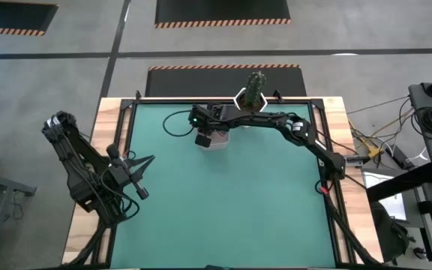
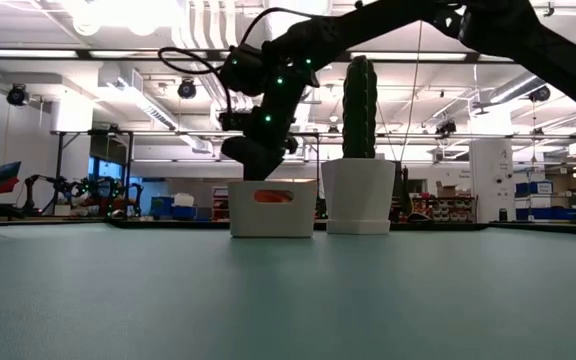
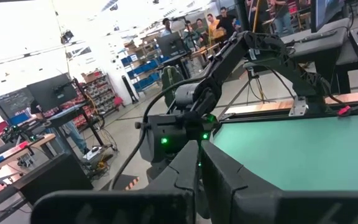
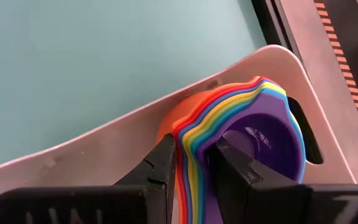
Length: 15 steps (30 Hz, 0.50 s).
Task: Nest measuring cups in basket
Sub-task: Put the nested measuring cups into the gray bin
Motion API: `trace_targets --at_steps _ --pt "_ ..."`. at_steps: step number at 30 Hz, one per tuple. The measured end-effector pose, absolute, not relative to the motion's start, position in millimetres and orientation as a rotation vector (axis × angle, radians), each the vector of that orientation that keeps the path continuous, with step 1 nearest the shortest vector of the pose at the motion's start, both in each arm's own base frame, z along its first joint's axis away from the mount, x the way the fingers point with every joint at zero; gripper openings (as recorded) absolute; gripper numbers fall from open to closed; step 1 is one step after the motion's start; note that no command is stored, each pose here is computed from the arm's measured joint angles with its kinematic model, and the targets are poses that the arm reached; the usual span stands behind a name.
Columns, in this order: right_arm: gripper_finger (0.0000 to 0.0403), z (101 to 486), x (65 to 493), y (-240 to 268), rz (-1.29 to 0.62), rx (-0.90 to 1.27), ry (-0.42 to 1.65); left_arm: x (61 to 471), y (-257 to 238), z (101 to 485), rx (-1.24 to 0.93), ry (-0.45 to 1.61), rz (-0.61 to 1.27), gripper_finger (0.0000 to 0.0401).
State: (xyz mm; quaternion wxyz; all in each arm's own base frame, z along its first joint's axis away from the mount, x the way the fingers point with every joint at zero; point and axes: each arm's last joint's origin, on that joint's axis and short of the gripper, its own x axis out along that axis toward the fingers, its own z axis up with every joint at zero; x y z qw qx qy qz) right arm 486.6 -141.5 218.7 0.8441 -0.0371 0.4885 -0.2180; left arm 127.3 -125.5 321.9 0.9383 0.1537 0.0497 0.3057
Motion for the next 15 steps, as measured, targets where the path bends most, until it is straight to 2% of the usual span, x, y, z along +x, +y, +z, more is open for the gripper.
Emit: trace_targets --at_steps 15 --pt "0.0098 209.2 486.6 -142.1 -0.468 -0.061 1.039 127.3 -125.5 321.9 0.314 0.102 0.624 0.0"
